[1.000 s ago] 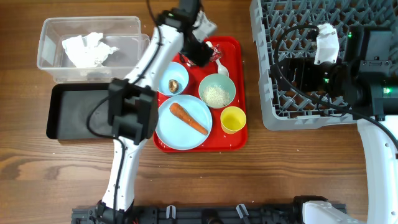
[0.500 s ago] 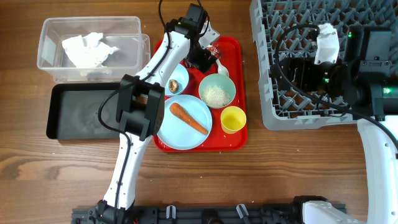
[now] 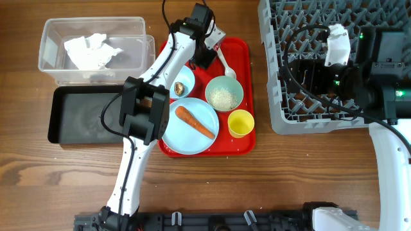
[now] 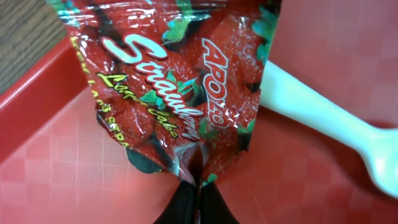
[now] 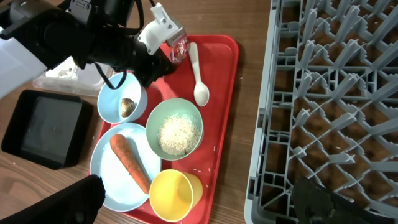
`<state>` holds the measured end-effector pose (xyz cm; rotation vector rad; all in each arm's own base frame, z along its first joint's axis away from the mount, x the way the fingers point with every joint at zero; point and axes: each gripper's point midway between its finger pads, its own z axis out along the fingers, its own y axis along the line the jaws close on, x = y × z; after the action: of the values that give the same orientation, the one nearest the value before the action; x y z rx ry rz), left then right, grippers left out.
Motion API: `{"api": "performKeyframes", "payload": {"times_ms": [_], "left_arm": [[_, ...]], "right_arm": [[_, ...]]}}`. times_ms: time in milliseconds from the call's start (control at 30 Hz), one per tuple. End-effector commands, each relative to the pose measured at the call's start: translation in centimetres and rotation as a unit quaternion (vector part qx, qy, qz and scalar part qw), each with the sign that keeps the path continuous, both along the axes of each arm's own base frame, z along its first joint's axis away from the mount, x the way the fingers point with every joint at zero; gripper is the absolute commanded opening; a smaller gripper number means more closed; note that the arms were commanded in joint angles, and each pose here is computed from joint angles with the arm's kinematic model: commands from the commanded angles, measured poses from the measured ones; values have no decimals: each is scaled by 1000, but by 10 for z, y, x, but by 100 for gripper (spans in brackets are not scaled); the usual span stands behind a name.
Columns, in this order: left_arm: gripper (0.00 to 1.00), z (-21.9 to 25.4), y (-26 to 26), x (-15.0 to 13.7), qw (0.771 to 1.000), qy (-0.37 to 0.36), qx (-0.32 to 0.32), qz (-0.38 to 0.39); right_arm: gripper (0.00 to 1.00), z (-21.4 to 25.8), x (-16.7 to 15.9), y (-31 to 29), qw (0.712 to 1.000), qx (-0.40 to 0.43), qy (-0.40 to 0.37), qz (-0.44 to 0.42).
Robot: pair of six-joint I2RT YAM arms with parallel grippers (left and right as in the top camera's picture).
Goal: Sort waste into correct bins and load items into the dishwasher rack
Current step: 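Lift the wrapper with the left gripper and drop it into the clear bin, then reach the left gripper to the carrot on the blue plate and grasp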
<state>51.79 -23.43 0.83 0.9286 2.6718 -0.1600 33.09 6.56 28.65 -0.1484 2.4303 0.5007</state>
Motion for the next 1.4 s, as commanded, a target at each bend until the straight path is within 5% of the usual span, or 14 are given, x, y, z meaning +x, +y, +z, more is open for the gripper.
{"api": "performKeyframes", "payload": {"times_ms": [0, 167, 333, 600, 800, 867, 1033, 1367], "left_arm": [[4, 46, 10, 9, 995, -15, -29, 91], [4, 152, 39, 12, 981, -70, -77, 164], [4, 210, 109, 7, 954, -91, -97, 268], [4, 178, 237, -4, 904, -25, -62, 423], [4, 146, 272, -12, 891, 6, -54, 450], [18, 137, 273, -9, 891, 6, -54, 451], [97, 127, 274, 1, 891, -12, -59, 450], [98, 136, 264, -6, 896, -4, -66, 440]], "right_arm": [[100, 4, 3, 1, 1000, 8, -2, -2], [100, 4, 3, 1, 1000, 8, -3, -2], [100, 5, 3, 1, 1000, 8, -4, -2], [100, 5, 4, 1, 1000, 8, -5, -2], [100, 6, 5, 1, 1000, 8, -9, -2], [100, 6, 5, 1, 1000, 8, -9, -2], [100, 7, 6, 1, 1000, 8, -11, -2], [100, 7, 6, 1, 1000, 8, -12, -2]]}}
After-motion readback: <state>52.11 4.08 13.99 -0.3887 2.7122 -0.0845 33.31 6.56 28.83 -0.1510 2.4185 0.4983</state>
